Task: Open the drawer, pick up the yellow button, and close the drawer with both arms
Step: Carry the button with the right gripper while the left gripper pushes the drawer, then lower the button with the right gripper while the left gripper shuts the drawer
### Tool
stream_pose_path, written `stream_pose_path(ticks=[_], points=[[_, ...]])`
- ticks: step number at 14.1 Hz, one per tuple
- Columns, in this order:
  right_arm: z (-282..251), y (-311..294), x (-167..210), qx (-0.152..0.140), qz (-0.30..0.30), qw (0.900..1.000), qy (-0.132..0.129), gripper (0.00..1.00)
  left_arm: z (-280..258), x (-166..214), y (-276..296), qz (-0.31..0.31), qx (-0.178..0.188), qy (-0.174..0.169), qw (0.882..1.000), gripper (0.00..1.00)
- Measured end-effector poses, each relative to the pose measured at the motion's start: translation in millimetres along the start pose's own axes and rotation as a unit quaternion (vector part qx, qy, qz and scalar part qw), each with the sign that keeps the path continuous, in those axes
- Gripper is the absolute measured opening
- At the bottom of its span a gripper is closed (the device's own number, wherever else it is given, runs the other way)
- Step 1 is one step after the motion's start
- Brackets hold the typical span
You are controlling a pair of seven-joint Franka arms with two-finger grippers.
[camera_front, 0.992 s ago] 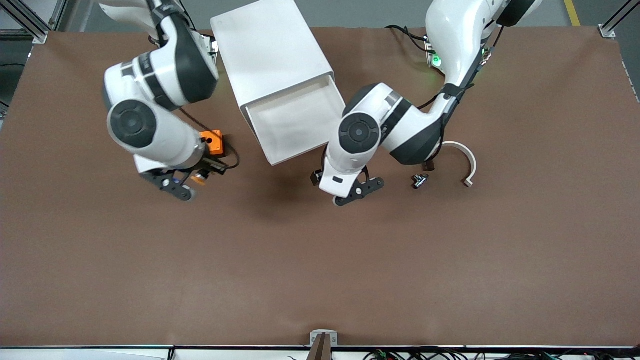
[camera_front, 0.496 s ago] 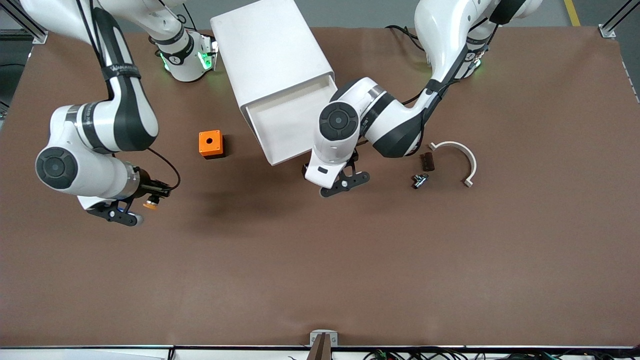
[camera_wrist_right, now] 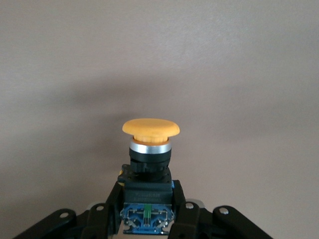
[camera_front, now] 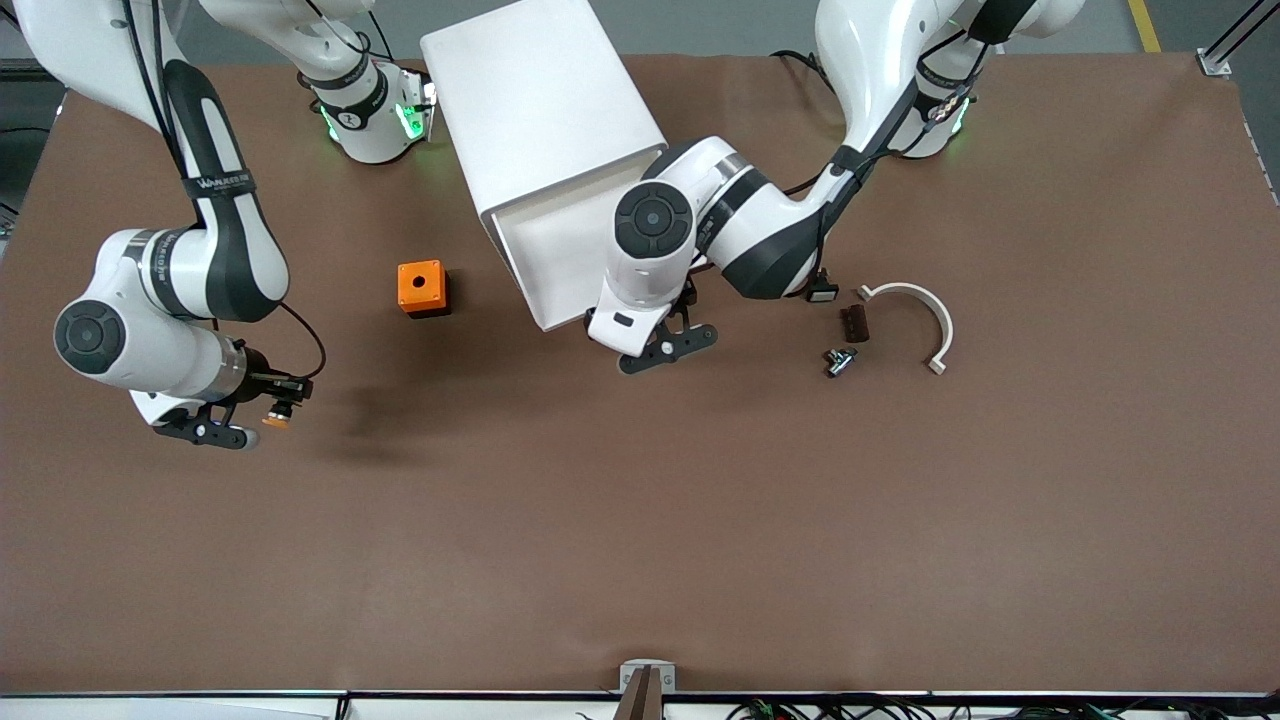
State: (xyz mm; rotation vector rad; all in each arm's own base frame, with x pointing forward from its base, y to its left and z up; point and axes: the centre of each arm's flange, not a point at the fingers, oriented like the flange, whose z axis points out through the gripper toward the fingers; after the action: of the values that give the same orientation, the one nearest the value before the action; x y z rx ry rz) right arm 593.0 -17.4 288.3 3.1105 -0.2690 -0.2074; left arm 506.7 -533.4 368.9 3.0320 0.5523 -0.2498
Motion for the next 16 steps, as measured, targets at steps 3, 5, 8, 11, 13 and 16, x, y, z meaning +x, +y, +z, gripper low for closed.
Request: stream_pose_path(ticks=[3,5,8,11,13,16], points=[[29.9,30.4,-6.9,0.002,-0.012,1.000,0.019,0.42,4.2,-14.8,3.2,0.002,0.007,-0.018,1.000,1.00],[42.4,31.9,-11.6,0.002,-0.013,0.999,0.031,0.42,5.6,-25.4,6.3,0.004,0.006,-0.032,0.999,1.00],[57.5,30.6,-14.5,0.000,-0.015,0.999,0.030,0.42,6.1,-33.0,8.7,-0.001,-0.001,-0.058,0.998,1.00],[73.1,30.9,-12.3,-0.004,-0.029,0.999,0.032,0.42,8.8,-50.2,13.4,0.003,-0.001,-0.080,0.997,1.00],[82.1,33.6,-11.2,-0.008,-0.039,0.999,0.031,0.42,11.3,-66.1,17.1,0.012,0.004,-0.093,0.996,1.00],[88.2,44.7,-8.8,-0.022,-0.051,0.998,0.033,0.42,17.2,-88.9,20.2,0.025,0.018,-0.108,0.994,1.00]])
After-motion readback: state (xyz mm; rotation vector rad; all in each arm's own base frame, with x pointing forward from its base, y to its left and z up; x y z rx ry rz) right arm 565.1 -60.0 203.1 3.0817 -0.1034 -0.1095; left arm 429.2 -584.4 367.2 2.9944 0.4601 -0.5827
